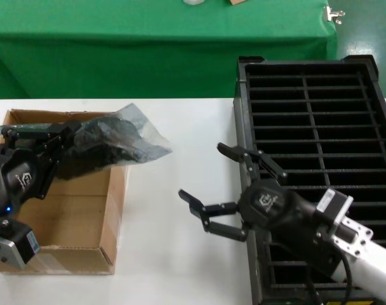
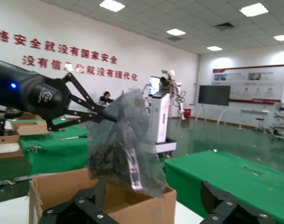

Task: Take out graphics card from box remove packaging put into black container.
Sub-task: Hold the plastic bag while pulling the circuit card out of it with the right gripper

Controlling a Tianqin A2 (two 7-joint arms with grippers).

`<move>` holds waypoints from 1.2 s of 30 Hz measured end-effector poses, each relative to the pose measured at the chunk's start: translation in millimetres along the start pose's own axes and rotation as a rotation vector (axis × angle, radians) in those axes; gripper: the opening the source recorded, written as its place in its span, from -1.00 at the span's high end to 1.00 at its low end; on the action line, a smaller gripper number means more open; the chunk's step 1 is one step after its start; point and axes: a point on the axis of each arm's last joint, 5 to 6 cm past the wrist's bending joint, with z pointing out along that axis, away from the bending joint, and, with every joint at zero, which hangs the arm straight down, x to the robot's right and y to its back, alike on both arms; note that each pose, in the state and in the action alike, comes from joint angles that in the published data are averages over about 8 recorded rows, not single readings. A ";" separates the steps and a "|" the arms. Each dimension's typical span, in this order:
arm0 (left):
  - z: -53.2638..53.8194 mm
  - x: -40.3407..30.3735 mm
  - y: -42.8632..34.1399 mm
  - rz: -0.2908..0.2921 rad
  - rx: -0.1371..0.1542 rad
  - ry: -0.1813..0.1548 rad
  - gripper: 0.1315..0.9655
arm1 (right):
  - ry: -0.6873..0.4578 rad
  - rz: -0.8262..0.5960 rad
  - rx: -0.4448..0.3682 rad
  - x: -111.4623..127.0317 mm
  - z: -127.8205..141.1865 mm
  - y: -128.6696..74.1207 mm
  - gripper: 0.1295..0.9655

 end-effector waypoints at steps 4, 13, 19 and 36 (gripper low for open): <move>0.0 0.0 0.0 0.000 0.000 0.000 0.98 | -0.028 -0.014 0.019 6.6 11.0 -4.7 -0.35; 0.0 0.0 0.0 0.000 0.000 0.000 0.98 | -0.070 -0.040 0.055 12.3 30.9 -17.3 0.15; 0.0 0.0 0.0 0.000 0.000 0.000 0.98 | -0.090 -0.060 0.064 11.7 38.7 -20.5 0.43; 0.0 0.0 0.0 0.000 0.000 0.000 0.98 | -0.126 -0.096 0.076 10.5 54.4 -24.9 0.91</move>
